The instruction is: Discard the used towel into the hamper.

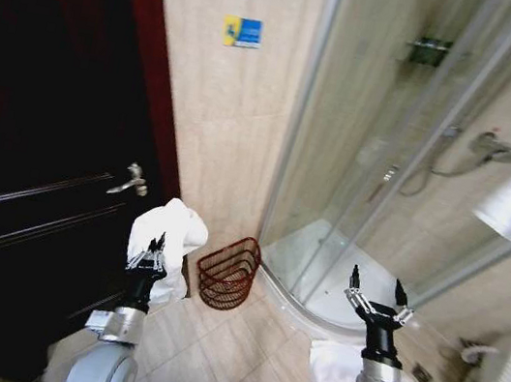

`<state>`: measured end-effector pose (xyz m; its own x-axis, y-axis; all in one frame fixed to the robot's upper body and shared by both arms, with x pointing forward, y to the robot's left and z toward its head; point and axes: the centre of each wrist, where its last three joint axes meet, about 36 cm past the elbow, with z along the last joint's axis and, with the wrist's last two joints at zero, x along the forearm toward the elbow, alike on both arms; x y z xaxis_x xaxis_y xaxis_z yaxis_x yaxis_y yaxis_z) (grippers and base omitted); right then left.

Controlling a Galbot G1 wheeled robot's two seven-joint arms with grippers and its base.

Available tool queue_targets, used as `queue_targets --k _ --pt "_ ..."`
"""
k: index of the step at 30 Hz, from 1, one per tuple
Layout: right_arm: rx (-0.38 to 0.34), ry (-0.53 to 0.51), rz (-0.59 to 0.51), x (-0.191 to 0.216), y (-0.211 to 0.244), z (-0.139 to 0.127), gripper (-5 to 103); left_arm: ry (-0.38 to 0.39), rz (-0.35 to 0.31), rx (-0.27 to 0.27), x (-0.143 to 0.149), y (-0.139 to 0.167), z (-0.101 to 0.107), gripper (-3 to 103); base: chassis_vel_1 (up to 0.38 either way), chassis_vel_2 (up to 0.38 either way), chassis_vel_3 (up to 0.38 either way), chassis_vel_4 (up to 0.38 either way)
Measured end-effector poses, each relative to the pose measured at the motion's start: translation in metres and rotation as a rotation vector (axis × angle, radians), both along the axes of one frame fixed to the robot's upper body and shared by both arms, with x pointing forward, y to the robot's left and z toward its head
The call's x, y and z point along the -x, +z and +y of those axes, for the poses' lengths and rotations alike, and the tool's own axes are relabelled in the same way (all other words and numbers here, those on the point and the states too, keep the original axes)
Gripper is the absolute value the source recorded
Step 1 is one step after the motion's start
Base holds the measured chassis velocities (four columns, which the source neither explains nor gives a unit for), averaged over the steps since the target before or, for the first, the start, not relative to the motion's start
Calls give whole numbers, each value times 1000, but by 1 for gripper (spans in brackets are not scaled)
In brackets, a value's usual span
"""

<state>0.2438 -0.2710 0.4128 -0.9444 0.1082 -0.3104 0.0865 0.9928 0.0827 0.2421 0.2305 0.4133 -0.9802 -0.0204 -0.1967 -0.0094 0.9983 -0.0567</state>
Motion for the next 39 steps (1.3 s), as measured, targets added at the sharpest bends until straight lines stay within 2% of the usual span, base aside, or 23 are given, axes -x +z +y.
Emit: queue_targets --k 7,10,14,16,21,24,26,30,31,34,39 --pt "5 -5 -1 1 2 1 100 -53 59 -5 -7 -23 1 4 -8 -16 -5 -1" --pt "14 -18 -6 3 1 0 100 -123 132 36 -24 -46 0 4 0 0 0 0" --pt "34 -22 -6 5 0 0 100 -172 164 61 -43 -59 -1 4 0 0 0 0" --pt "53 -32 -20 6 -1 0 100 -198 182 85 -61 -70 -2 4 0 0 0 0" --pt "67 -44 -37 7 -2 -1 100 -213 205 87 -87 -87 1 4 0 0 0 0" --pt "85 -54 -32 10 -2 1 100 -226 248 87 -114 -106 6 4 0 0 0 0" --pt "87 -54 -31 10 -2 1 100 -226 254 87 -117 -108 7 4 0 0 0 0" --pt "109 -68 -44 12 -2 4 100 -234 310 84 -142 -135 17 4 0 0 0 0" --pt "109 -68 -44 12 -2 4 100 -234 310 84 -142 -135 17 4 0 0 0 0" --pt "120 -73 -68 14 3 5 100 -255 321 65 -167 -150 25 4 0 0 0 0" --pt "125 -78 -82 14 6 7 100 -262 331 53 -185 -157 24 4 0 0 0 0"
